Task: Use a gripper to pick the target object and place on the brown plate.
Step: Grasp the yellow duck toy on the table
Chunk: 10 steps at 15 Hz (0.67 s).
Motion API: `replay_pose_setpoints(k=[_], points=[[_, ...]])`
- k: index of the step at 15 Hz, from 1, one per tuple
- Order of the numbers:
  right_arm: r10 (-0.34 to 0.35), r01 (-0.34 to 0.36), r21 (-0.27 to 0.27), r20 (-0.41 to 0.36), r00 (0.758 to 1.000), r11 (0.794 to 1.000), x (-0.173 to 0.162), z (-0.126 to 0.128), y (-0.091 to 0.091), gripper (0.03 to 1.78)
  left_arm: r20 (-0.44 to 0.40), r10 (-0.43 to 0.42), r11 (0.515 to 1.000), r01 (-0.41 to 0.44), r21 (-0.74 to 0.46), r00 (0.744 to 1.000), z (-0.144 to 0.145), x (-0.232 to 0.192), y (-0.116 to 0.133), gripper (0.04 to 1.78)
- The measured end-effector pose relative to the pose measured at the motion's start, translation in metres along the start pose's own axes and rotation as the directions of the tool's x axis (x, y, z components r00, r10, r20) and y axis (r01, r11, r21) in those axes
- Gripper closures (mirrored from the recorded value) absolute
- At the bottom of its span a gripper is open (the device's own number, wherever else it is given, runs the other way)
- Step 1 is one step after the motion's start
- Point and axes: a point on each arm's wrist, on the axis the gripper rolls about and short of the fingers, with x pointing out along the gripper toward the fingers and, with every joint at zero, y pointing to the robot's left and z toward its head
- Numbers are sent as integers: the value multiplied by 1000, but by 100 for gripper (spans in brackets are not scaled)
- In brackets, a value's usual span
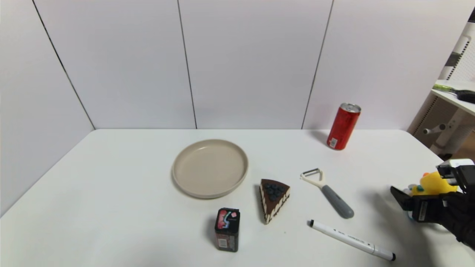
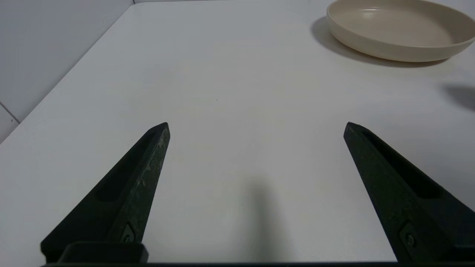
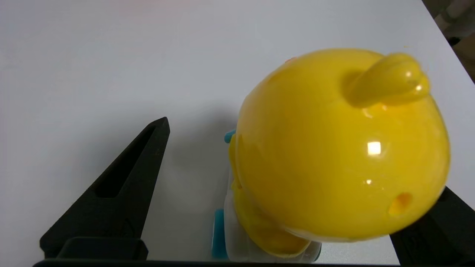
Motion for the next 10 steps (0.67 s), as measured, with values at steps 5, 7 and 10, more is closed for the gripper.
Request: replay_pose_setpoints(k=[5,7,10], points=[[58,-58,-10,23,998,998,9,1,2,11,0,0,1000,0,0,1000,0,0,0,13],[104,-103,-9,26,994,995,13,0,3,11,0,0,1000,0,0,1000,0,0,0,13],[84,-85,-16,-14,996,996,12,-7,2,11,0,0,1000,0,0,1000,0,0,0,13]])
